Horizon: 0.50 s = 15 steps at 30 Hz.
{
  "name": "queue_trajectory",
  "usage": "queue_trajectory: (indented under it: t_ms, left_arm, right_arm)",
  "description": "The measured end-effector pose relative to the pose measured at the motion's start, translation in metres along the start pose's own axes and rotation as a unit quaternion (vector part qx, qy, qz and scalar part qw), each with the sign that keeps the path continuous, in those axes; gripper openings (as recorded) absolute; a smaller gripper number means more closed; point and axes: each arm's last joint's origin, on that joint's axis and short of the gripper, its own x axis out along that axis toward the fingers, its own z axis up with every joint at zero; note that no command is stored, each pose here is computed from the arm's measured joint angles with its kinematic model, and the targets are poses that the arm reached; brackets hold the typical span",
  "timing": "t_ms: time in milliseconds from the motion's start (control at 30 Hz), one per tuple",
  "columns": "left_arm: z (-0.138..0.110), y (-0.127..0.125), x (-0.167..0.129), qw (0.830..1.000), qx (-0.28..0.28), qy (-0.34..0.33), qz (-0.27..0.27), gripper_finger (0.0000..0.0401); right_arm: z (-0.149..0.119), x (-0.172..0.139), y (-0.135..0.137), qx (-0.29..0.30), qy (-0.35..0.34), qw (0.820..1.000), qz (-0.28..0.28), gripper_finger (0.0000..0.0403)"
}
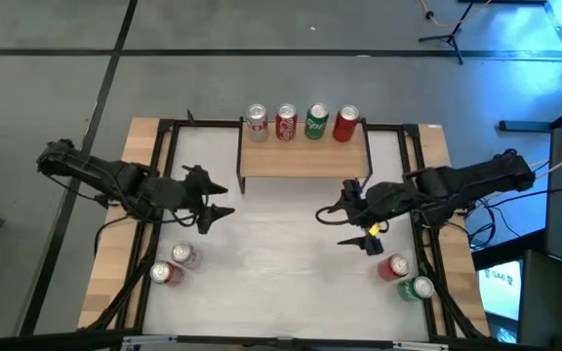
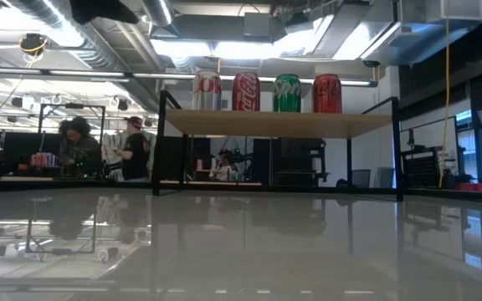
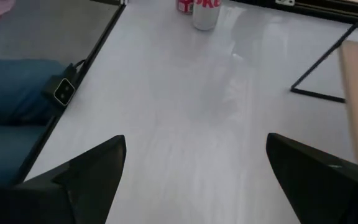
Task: Place canned beverage on shelf
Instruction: Put the red-silver soda can aligned with the other red-silver soda can on the shelf
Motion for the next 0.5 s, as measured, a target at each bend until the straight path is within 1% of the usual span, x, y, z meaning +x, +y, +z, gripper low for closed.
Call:
queue_trajectory:
  t_ms: [100,200,267,367,433,500]
  left_arm:
    - [0.005,-0.009,-0.003,0.997,-0.019,0.074,0.015,0.0325]
    - [0.005,-0.016,-0.006,0.987,-0.036,0.155,0.032,0.0325]
    - [0.003,-0.019,-0.009,0.974,-0.055,0.215,0.044,0.0325]
    - [-0.002,-0.023,-0.013,0.948,-0.091,0.3,0.062,0.0325]
    - [-0.008,-0.026,-0.016,0.931,-0.11,0.339,0.077,0.0325]
    - [-0.014,-0.029,-0.018,0.92,-0.123,0.362,0.088,0.0325]
  right_arm:
    - [-0.011,0.012,0.0,0.0,0.007,1.0,0.0,0.0383]
    - [-0.02,0.024,0.0,0.0,0.01,1.0,0.0,0.0383]
    - [-0.024,0.029,0.0,0.0,0.009,1.0,0.0,0.0383]
    - [-0.029,0.034,0.0,0.0,0.006,1.0,0.0,0.0383]
    - [-0.032,0.037,0.0,0.001,0.009,1.0,0.0,0.0383]
    - [-0.033,0.038,0.0,0.002,0.01,1.0,0.0,0.0383]
